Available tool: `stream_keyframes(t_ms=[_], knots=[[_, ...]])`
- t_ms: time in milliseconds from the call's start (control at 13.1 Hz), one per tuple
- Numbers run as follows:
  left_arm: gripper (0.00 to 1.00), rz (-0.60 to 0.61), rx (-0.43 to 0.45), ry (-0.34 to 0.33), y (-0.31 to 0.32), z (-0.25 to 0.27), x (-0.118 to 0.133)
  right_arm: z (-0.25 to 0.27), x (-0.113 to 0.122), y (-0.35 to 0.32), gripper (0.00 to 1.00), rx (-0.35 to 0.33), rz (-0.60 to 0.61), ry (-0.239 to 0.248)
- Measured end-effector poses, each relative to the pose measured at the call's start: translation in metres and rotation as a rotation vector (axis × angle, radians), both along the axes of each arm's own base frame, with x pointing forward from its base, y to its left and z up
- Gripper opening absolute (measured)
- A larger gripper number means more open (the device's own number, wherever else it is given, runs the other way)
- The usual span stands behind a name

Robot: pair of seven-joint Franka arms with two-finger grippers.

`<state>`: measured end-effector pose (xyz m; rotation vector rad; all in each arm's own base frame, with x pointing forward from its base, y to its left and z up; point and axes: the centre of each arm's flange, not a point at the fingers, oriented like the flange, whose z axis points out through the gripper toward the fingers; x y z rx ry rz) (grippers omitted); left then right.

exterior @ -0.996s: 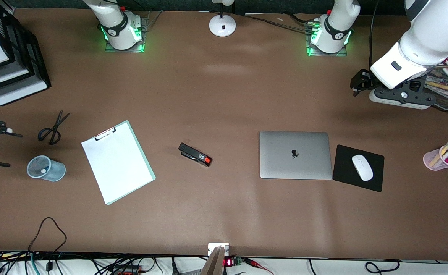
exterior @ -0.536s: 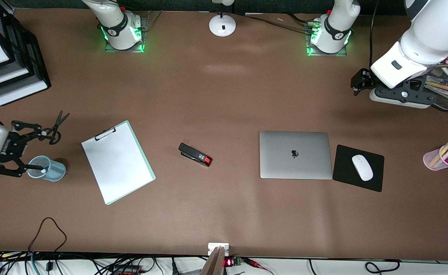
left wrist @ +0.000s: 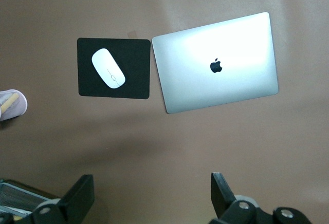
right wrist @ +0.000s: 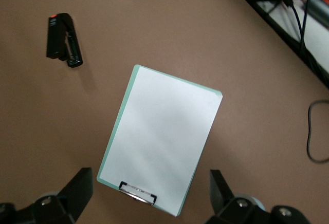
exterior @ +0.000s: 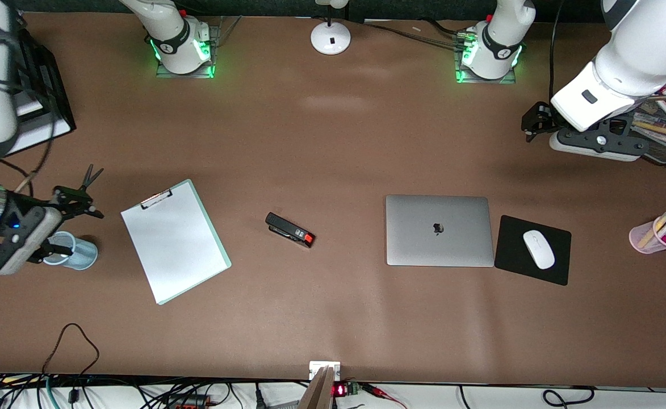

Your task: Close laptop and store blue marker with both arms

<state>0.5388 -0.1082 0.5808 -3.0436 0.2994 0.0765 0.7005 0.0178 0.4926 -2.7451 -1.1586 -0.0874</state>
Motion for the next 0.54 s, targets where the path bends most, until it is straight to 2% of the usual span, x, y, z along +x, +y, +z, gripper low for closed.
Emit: stream_keyframes(t_ms=[230,536], knots=[[1.0,0.001,0.0,0.001,0.0,0.0,0.0,-0.002,-0.01,0.029,1.0,-0.098,-0.221,0.047],[1.0,0.002,0.001,0.003,0.001,0.0,0.0,-0.014,-0.03,0.021,1.0,-0.144,-0.569,0.149]])
